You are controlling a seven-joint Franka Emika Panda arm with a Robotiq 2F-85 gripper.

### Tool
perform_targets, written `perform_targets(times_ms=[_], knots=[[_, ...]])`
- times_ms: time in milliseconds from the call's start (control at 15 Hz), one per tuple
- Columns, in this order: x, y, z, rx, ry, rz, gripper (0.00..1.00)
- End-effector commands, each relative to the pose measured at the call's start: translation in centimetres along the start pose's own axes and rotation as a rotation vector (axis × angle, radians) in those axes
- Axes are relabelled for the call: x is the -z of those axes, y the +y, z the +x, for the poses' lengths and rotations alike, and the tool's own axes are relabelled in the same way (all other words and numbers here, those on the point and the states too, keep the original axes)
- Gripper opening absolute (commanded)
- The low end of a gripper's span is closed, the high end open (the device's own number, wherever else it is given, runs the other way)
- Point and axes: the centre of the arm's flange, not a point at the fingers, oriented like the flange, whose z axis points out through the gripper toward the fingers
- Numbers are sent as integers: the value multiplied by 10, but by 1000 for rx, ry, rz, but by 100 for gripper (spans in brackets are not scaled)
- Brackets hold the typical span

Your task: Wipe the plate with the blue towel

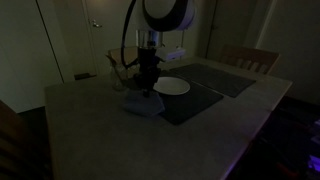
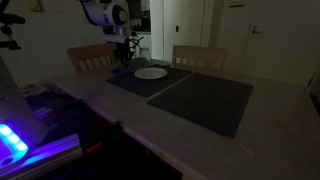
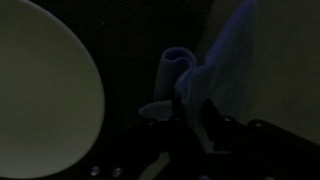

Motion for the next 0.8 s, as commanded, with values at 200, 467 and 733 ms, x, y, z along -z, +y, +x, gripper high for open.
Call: perform_targets(times_ms=[200,467,733], knots=[[47,45,7,23,-76,-22,1],[83,65,17,33,-43,-38,2],[101,93,23,12,-23,-92,2]])
